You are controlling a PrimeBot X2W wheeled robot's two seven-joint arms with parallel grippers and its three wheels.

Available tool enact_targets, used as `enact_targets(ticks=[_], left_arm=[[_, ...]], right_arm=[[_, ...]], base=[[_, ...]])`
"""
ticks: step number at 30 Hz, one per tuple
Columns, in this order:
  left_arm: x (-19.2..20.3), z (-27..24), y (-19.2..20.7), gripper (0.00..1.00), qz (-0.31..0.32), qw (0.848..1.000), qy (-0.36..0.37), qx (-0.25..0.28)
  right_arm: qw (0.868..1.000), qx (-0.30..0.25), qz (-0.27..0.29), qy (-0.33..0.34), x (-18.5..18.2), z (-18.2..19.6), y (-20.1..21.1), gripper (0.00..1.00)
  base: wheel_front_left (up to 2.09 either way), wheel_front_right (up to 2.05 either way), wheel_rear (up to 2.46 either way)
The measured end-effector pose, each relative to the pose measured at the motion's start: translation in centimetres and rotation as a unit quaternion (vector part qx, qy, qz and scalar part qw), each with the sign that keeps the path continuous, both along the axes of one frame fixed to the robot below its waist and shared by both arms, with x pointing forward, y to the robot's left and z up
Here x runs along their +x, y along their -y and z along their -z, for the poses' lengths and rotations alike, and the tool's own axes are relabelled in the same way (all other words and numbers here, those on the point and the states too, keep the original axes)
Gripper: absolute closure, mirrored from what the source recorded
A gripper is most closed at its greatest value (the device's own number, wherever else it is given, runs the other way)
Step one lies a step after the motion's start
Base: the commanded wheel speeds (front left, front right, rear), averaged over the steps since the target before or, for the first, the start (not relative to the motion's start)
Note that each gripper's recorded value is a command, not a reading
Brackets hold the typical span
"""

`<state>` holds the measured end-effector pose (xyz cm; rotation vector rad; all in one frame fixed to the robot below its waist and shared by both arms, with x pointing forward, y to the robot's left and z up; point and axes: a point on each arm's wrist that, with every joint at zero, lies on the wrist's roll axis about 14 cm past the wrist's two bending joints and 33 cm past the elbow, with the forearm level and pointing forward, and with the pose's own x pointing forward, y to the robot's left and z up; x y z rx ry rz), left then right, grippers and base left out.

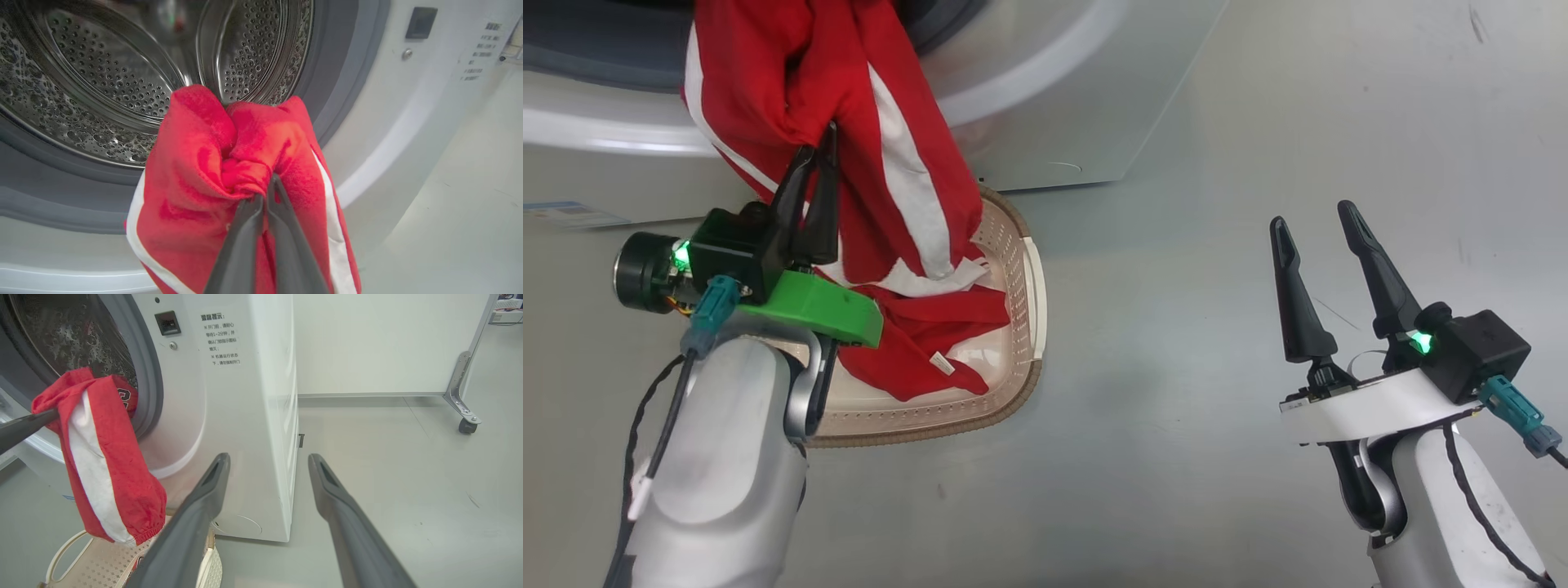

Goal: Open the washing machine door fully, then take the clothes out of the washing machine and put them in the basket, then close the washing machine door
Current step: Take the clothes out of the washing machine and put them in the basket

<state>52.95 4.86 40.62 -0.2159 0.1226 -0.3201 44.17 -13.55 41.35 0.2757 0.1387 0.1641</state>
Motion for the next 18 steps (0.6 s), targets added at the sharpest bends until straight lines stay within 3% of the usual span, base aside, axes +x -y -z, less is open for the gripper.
enact_targets(ticks=[6, 18], left_arm=[[-1.6, -0.8, -0.6, 1.00, -0.013, 1.000, 0.011, 0.008], [-5.5, 4.3, -0.6, 1.00, -0.009, 0.996, -0.087, 0.017]], right_arm=[[1.000, 0.003, -0.007, 0.002, -0.1, -0.2, -0.5, 0.00], [1.000, 0.002, -0.010, -0.006, -0.5, 0.3, -0.7, 0.00]], base=[[0.00, 0.00, 0.00], [0.00, 0.00, 0.00]])
